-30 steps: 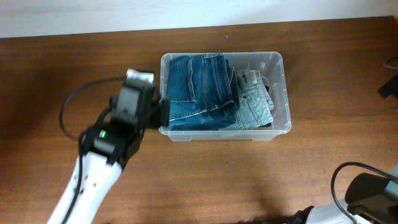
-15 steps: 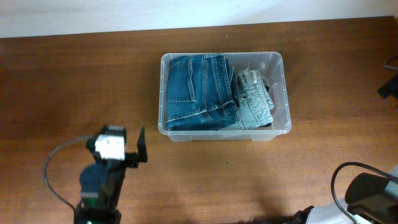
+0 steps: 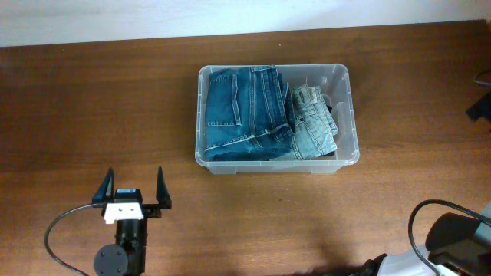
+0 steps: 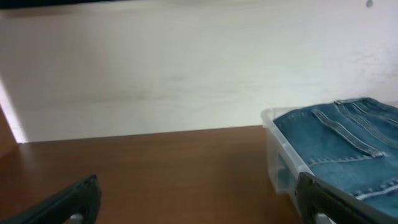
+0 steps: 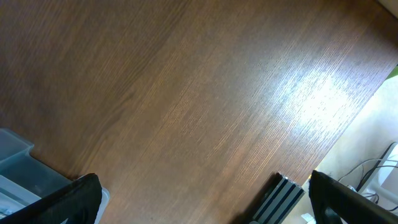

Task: Pack container

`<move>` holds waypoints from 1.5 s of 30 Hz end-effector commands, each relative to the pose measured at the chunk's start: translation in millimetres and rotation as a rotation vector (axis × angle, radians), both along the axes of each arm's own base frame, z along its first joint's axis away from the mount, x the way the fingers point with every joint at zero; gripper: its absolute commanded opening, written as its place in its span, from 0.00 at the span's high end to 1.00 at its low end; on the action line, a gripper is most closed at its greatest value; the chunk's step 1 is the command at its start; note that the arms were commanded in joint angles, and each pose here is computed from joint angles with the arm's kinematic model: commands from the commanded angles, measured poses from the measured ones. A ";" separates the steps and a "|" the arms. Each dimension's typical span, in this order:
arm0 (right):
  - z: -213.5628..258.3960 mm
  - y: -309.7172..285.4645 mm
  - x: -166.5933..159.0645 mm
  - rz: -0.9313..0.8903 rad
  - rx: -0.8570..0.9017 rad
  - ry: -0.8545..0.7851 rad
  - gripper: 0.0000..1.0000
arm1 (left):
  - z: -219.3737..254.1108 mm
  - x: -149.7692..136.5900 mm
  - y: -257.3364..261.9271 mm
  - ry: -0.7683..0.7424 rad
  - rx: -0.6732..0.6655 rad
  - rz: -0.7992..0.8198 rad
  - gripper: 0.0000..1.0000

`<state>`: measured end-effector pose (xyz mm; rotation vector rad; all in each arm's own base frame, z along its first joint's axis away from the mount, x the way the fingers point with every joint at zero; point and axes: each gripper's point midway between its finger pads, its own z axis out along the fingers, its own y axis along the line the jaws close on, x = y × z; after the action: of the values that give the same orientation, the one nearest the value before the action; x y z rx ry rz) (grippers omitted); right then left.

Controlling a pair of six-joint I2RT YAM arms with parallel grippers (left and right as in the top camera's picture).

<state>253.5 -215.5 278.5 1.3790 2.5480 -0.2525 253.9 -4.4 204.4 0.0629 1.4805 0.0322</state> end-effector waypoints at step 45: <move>-1.7 -1.8 0.0 -0.015 0.000 0.003 0.02 | -47.9 -8.2 14.1 0.168 0.013 0.061 0.01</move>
<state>253.4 -215.5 278.5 1.3791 2.5480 -0.2530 246.0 6.9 157.8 0.0294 1.6501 0.0648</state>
